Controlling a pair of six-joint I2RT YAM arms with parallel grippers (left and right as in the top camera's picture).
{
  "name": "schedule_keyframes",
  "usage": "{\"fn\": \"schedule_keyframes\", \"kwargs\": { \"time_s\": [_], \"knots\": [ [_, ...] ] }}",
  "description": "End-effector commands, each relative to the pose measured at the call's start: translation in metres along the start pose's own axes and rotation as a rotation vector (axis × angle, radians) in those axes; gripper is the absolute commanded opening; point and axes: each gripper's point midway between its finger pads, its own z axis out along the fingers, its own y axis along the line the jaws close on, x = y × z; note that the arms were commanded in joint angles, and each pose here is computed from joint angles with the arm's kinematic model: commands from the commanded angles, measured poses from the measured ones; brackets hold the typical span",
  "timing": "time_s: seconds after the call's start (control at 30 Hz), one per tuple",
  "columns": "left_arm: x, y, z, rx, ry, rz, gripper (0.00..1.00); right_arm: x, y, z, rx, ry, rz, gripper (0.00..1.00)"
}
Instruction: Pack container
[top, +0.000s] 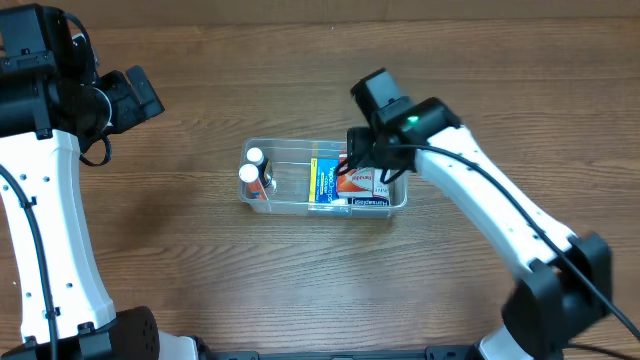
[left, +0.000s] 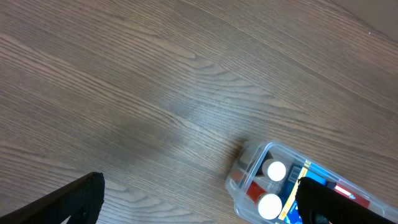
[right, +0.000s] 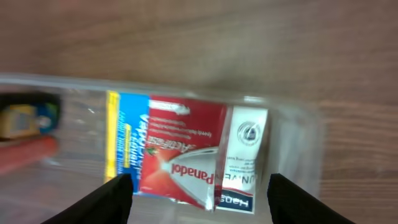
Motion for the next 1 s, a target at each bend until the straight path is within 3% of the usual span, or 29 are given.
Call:
{"fn": "schedule_keyframes", "kwargs": {
  "time_s": [0.0,0.1,0.2,0.23,0.43,0.5,0.53,0.63,0.67,0.7,0.73,0.77,0.97],
  "knots": [
    [0.0,0.002,0.004,-0.005,0.01,0.015,1.0,-0.011,-0.006,-0.027,0.001,-0.059,0.013,0.64],
    [0.001,0.002,0.004,-0.005,0.011,0.015,1.0,-0.006,-0.008,-0.025,0.011,-0.042,0.012,0.47],
    [0.001,0.002,0.004,-0.005,0.011,0.015,1.0,-0.01,-0.01,-0.026,0.009,-0.052,0.02,0.11],
    [0.001,0.002,0.004,-0.005,0.011,0.015,1.0,-0.013,-0.013,-0.027,0.009,-0.058,0.03,0.04],
    [0.006,-0.021,0.005,0.032,0.011,0.145,1.0,-0.059,-0.056,-0.057,0.017,-0.172,0.161,0.04],
    [0.009,-0.041,0.005,0.058,0.0,0.249,1.0,-0.08,-0.084,-0.068,0.036,-0.228,0.198,0.12],
    [0.014,-0.054,0.006,0.072,0.001,0.302,1.0,-0.092,-0.103,-0.07,0.05,-0.263,0.219,0.04],
    [0.017,-0.059,0.008,0.076,0.008,0.316,1.0,-0.099,-0.124,-0.073,0.079,-0.283,0.192,0.04],
    [0.017,-0.058,0.008,0.074,0.01,0.326,1.0,-0.102,-0.137,-0.074,0.095,-0.29,0.19,0.6],
    [0.016,-0.058,0.008,0.073,0.007,0.348,1.0,-0.103,-0.145,-0.075,0.108,-0.29,0.183,0.89],
    [0.016,-0.056,0.008,0.063,0.006,0.344,1.0,-0.102,-0.149,-0.075,0.115,-0.286,0.176,0.98],
    [0.016,-0.053,0.008,0.052,0.008,0.331,1.0,-0.101,-0.153,-0.075,0.121,-0.28,0.179,1.0],
    [0.029,-0.045,0.007,0.032,0.065,0.341,1.0,-0.081,-0.16,-0.08,0.136,-0.222,0.241,1.0]
  ]
}}
